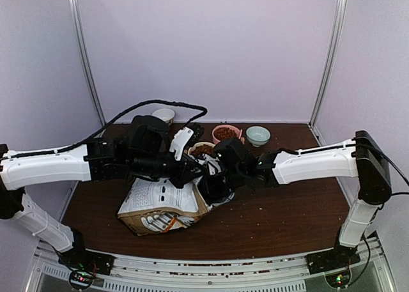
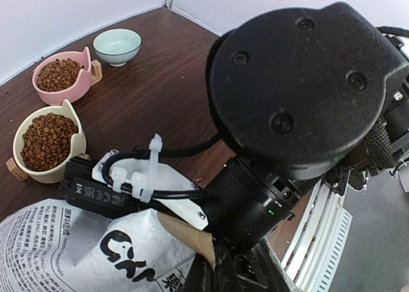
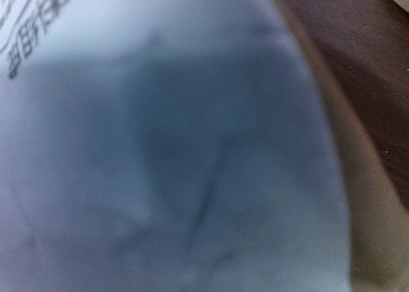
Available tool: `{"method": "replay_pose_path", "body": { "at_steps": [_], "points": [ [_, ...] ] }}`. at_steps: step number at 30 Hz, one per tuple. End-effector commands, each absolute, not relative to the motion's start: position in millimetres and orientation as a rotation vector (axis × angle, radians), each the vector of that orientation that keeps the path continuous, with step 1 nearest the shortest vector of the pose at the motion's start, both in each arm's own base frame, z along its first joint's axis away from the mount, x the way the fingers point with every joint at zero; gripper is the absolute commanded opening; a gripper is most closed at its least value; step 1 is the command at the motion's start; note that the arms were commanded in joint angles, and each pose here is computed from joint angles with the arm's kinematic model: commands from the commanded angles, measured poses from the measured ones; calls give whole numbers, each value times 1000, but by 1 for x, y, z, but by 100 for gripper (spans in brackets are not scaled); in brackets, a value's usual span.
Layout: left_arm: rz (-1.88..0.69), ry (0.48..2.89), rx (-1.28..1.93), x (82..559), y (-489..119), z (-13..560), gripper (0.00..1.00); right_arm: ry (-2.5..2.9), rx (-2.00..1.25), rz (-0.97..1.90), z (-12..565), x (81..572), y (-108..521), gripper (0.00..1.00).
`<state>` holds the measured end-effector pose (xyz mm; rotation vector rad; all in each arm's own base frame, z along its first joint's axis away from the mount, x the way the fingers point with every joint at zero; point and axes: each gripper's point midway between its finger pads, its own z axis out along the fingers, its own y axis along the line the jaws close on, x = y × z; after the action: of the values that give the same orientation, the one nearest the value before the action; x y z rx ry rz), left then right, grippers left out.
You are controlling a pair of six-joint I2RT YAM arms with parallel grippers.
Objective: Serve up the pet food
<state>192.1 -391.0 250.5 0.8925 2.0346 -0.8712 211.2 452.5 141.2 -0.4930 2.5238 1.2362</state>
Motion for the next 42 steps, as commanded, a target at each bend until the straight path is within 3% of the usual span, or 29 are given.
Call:
{"method": "replay_pose_path", "body": {
  "at_steps": [1, 14, 24, 32, 42],
  "points": [
    [-1041, 1846, 871, 181, -409, 299, 0, 2244, -596, 1801, 214, 178, 488, 0],
    [-932, 1826, 782, 186, -370, 326, 0, 2124, -330, 2027, 263, 193, 410, 0],
    [-821, 1813, 660, 198, -333, 347, 0, 2167, -76, 2028, 250, 206, 352, 0],
    [-792, 1823, 589, 206, -318, 353, 0, 2139, -64, 2095, 260, 194, 337, 0],
    [-796, 1810, 547, 210, -309, 360, 0, 1914, -20, 2307, 313, 183, 321, 0]
  ]
}}
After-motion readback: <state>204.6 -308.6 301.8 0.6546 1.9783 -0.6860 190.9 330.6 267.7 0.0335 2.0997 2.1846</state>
